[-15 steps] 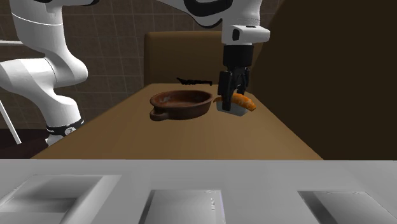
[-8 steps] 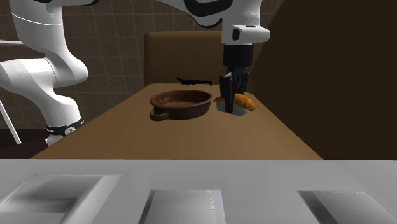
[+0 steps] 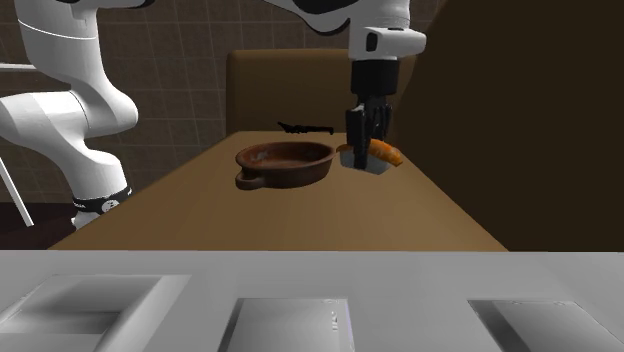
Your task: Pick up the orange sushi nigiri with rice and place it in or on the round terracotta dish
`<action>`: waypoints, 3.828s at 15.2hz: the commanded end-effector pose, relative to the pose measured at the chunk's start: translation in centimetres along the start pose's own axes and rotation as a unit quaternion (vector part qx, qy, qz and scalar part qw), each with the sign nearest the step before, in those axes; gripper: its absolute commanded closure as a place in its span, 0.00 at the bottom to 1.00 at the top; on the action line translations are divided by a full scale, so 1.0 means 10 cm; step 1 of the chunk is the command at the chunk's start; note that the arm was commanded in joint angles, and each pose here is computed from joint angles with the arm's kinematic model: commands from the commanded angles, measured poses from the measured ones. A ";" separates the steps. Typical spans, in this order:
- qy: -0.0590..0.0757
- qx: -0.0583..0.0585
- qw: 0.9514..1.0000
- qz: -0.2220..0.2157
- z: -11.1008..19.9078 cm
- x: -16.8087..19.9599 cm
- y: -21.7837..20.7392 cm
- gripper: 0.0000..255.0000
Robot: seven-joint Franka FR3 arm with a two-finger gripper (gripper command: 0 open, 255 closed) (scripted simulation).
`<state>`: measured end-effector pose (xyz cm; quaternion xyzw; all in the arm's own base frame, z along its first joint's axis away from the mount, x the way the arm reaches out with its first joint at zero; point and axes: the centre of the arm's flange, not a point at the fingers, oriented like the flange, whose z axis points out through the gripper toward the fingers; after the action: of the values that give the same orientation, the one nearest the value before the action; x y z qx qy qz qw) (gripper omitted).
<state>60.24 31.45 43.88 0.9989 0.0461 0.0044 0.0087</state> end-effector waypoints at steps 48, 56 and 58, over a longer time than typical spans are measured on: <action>-0.074 0.046 0.995 0.056 0.08 0.03 0.13 0.00; -0.075 0.046 0.995 0.056 0.11 0.03 0.13 0.00; -0.075 0.046 0.995 0.056 0.11 0.03 0.13 1.00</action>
<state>60.63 30.17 42.81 0.9968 -0.0106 -0.0717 -0.0336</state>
